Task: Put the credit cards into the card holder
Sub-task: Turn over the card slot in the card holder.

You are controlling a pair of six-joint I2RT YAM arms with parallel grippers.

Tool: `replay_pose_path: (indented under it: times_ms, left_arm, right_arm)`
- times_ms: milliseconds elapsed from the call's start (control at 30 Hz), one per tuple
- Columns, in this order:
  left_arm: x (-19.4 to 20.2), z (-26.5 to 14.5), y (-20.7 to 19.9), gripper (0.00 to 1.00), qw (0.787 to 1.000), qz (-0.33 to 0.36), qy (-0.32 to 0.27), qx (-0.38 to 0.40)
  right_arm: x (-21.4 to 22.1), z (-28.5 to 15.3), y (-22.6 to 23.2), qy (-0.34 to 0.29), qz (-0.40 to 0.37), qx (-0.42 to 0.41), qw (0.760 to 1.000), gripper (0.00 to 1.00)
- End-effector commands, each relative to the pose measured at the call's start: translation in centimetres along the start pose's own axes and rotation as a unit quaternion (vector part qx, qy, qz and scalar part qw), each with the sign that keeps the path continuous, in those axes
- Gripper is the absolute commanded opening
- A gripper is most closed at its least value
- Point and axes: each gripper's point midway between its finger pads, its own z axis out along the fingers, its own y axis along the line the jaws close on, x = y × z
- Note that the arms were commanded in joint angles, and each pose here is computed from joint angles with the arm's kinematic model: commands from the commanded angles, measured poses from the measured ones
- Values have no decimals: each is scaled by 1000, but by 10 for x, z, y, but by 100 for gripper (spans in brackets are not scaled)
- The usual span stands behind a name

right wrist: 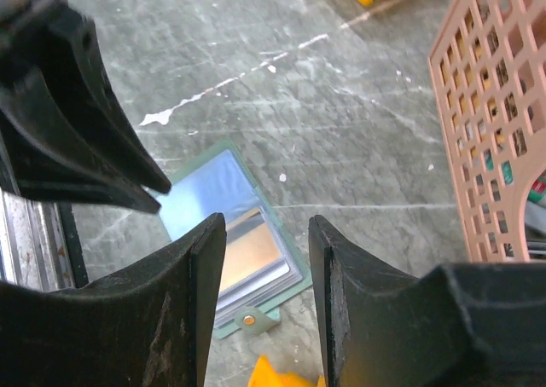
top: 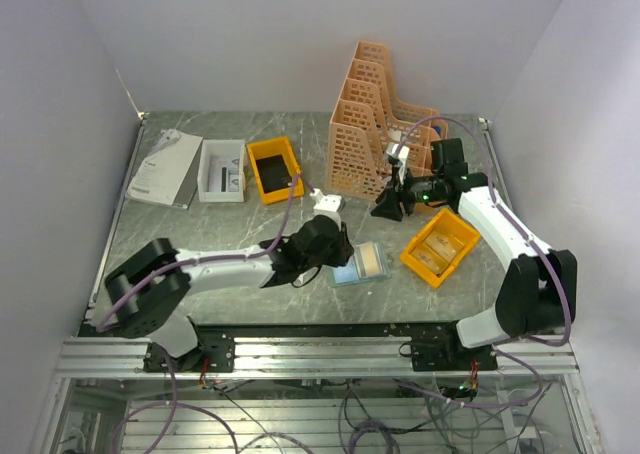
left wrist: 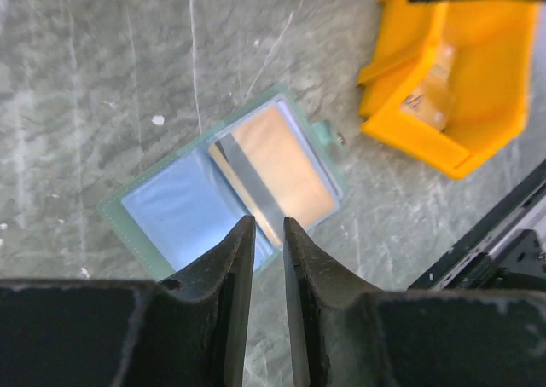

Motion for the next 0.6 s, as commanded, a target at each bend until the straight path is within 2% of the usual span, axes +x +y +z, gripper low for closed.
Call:
replay_pose_path:
  times_ms: [0,67,100,233,267,300,567]
  left_arm:
    - [-51,-33,-10,31,991,-4,-126,36]
    - [-56,-49,-3,35,987,-5,-154,37]
    - [-60,-58,2,40,984,-8,-172,36]
    - [-71,-89,30,73,971,-35,-236,9]
    - [-73,-96,40,85,968,-46,-245,-2]
    - [-73,-101,48,90,968,-53,-245,-9]
    - [-78,-111,95,89,981,-70,-177,-44]
  right_arm:
    - [-13,-16,24,-51,-82,-40,994,44]
    - [-19,-23,34,-77,-140,-43,986,46]
    - [-15,-24,39,-87,-159,-46,982,48]
    - [-2,-20,56,-113,-213,-73,968,68]
    - [1,-20,61,-112,-218,-87,966,70]
    - [1,-20,62,-109,-219,-98,965,70]
    - [6,-19,44,-46,-196,-108,974,62]
